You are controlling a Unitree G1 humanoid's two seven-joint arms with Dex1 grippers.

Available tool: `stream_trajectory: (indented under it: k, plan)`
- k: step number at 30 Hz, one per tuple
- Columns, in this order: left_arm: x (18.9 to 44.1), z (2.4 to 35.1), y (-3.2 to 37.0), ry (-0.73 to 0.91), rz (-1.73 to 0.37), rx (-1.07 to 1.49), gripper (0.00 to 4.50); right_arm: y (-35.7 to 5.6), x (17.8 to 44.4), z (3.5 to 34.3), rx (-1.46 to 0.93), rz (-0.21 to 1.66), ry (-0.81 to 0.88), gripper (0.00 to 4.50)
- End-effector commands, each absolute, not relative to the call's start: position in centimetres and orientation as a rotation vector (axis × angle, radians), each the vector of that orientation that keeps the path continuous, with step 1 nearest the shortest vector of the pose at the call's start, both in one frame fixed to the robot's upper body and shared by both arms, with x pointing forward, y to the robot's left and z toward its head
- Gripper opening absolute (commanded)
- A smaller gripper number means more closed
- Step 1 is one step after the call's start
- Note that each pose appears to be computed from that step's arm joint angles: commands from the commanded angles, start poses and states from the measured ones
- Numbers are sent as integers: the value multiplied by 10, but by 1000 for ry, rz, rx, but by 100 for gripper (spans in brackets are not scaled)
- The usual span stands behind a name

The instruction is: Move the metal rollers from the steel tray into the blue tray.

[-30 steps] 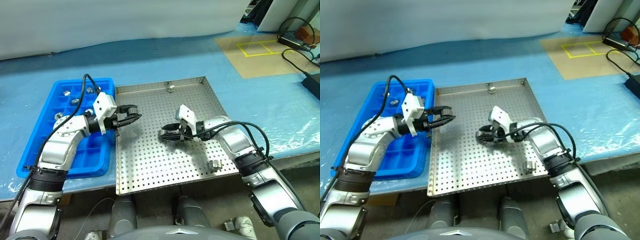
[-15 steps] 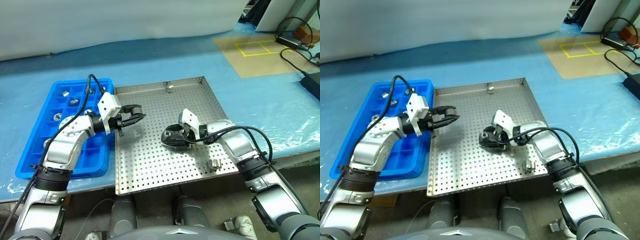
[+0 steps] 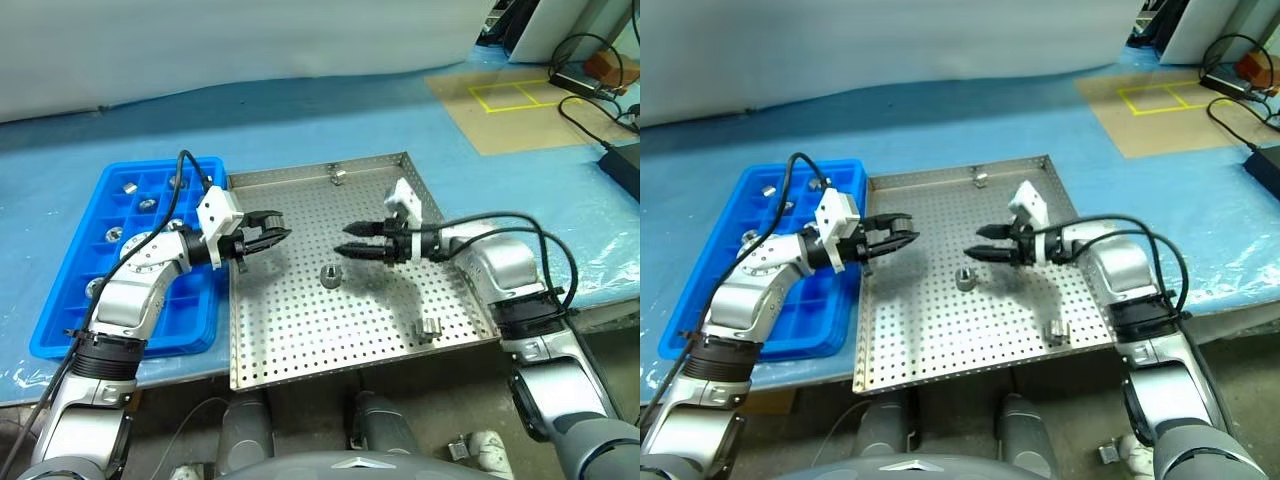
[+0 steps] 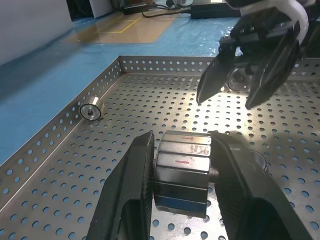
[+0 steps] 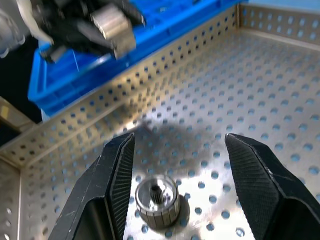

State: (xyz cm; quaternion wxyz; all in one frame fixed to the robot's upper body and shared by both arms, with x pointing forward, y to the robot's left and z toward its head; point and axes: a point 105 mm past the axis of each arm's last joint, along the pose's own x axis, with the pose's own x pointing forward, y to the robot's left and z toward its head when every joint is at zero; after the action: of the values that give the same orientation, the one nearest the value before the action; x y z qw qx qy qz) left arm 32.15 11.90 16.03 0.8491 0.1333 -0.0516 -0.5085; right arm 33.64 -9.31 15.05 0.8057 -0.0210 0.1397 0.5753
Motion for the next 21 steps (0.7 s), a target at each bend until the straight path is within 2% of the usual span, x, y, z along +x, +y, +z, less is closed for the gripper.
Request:
stream_trajectory:
  k: [1, 8, 13, 21]
  plan:
    - [321, 172, 118, -162, -1072, 299, 138, -100, 333, 177, -47, 1234, 227, 301]
    - [306, 144, 115, -86, -1141, 384, 138, -122, 328, 183, -118, 1149, 205, 301]
    - [313, 149, 111, -104, -1124, 373, 138, -127, 325, 184, -112, 1111, 195, 301]
    - [299, 163, 107, -123, -1119, 342, 138, -129, 304, 189, -79, 1091, 195, 301]
